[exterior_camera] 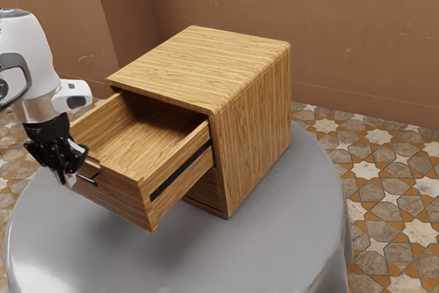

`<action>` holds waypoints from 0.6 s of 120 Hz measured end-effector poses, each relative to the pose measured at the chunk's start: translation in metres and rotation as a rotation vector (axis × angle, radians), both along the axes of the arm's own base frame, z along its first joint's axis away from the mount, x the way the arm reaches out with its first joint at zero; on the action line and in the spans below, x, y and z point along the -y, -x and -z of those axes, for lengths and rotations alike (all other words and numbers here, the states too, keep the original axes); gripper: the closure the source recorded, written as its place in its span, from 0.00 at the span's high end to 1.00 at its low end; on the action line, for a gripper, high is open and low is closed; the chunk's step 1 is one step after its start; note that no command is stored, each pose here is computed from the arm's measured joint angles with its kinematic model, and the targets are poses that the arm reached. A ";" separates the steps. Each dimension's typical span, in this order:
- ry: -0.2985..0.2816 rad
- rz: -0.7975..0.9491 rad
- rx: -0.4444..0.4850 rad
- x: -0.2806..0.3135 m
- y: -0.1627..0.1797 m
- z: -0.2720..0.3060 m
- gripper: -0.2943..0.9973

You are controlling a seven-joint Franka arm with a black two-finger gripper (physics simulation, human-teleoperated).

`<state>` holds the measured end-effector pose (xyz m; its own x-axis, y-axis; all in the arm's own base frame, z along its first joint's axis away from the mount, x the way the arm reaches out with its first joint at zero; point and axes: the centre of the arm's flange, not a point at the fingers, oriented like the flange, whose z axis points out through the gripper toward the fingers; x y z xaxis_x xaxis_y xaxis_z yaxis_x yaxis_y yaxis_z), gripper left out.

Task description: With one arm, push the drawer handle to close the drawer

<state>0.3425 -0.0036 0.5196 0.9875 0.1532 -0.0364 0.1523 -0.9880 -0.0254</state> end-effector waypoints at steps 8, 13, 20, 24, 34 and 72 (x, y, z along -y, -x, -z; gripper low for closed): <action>0.001 -0.004 0.002 0.000 -0.003 0.000 0.24; 0.001 -0.007 0.004 0.000 -0.005 0.000 0.24; 0.002 -0.010 0.003 0.000 -0.009 0.001 0.24; 0.002 -0.012 0.003 0.000 -0.011 0.001 0.24; 0.002 -0.015 0.000 0.000 -0.016 0.004 0.24; -0.002 -0.009 0.000 0.008 -0.048 0.004 0.24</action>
